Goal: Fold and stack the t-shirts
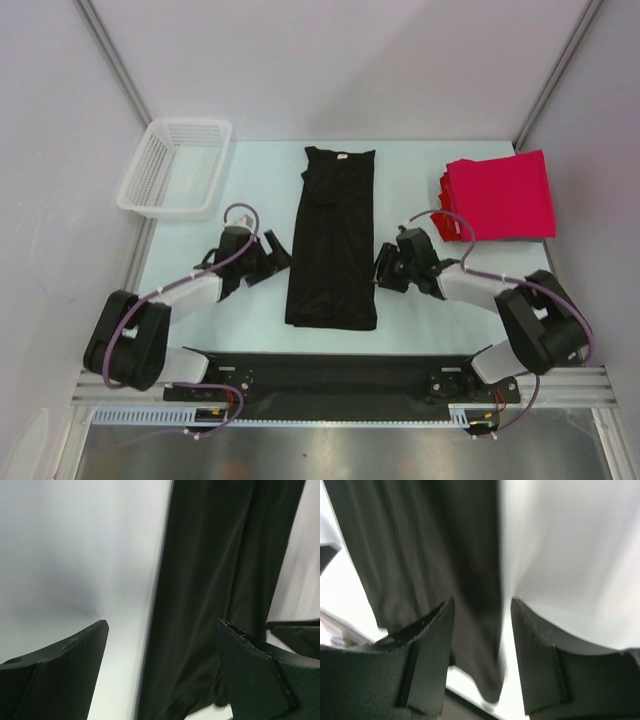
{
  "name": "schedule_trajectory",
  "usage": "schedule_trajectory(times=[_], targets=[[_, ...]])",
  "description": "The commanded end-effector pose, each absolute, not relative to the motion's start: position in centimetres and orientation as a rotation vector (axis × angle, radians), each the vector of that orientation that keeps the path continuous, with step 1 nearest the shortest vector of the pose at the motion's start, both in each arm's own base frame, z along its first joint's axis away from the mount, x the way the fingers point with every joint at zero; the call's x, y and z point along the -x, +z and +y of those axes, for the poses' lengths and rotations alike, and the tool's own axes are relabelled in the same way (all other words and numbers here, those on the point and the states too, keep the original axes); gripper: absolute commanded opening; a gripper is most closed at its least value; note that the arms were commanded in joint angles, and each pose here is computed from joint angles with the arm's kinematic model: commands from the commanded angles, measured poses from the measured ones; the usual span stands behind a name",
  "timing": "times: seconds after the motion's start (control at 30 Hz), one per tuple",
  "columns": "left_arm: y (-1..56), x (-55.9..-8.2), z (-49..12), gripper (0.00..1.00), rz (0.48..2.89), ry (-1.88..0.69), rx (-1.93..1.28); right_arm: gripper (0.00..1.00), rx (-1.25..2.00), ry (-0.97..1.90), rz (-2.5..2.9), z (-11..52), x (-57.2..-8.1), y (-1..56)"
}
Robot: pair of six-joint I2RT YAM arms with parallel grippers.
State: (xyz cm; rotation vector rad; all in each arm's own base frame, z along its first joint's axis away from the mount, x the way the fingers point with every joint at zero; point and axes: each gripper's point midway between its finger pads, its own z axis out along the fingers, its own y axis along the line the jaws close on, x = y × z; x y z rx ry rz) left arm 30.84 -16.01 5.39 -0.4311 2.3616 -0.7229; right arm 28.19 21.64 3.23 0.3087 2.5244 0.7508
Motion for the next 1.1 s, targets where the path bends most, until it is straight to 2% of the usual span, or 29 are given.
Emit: schedule_trajectory(times=[0.0,0.07,0.13,0.23,0.3,0.43,0.7,0.8,0.83,0.93,1.07], targets=[[6.0,-26.8,-16.5,0.92,2.351,-0.787,0.332,0.53,-0.365,0.717,2.501,21.3,-24.7,2.9],[5.5,-25.1,-16.3,0.92,2.364,-0.784,0.323,0.53,-0.310,0.757,2.468,22.5,-22.5,4.2],[5.4,-23.4,-15.8,0.90,2.344,-0.802,0.312,0.53,-0.309,0.663,2.473,21.8,-20.5,3.9],[4.7,-21.9,-15.5,0.88,2.366,-0.814,0.321,0.52,-0.307,0.650,2.495,22.0,-19.2,4.0],[3.9,-20.9,-15.6,0.83,2.383,-0.835,0.326,0.49,-0.285,0.613,2.519,22.0,-18.3,3.5],[3.1,-19.6,-15.7,0.80,2.411,-0.872,0.333,0.33,-0.263,0.593,2.536,22.7,-16.8,3.2],[2.5,-18.5,-16.8,0.76,2.422,-0.936,0.267,0.31,-0.155,0.517,2.575,24.2,-14.3,2.6],[2.0,-18.4,-16.8,0.72,2.443,-0.910,0.232,0.35,-0.139,0.545,2.564,24.8,-13.5,2.7],[1.9,-18.2,-16.8,0.71,2.448,-0.913,0.225,0.43,-0.148,0.545,2.559,24.7,-13.5,2.8],[1.4,-17.8,-16.8,0.65,2.467,-0.909,0.213,0.54,-0.185,0.583,2.528,24.4,-13.7,3.5],[1.2,-17.8,-16.7,0.51,2.464,-0.899,0.201,0.59,-0.207,0.624,2.499,24.1,-13.7,4.3]])
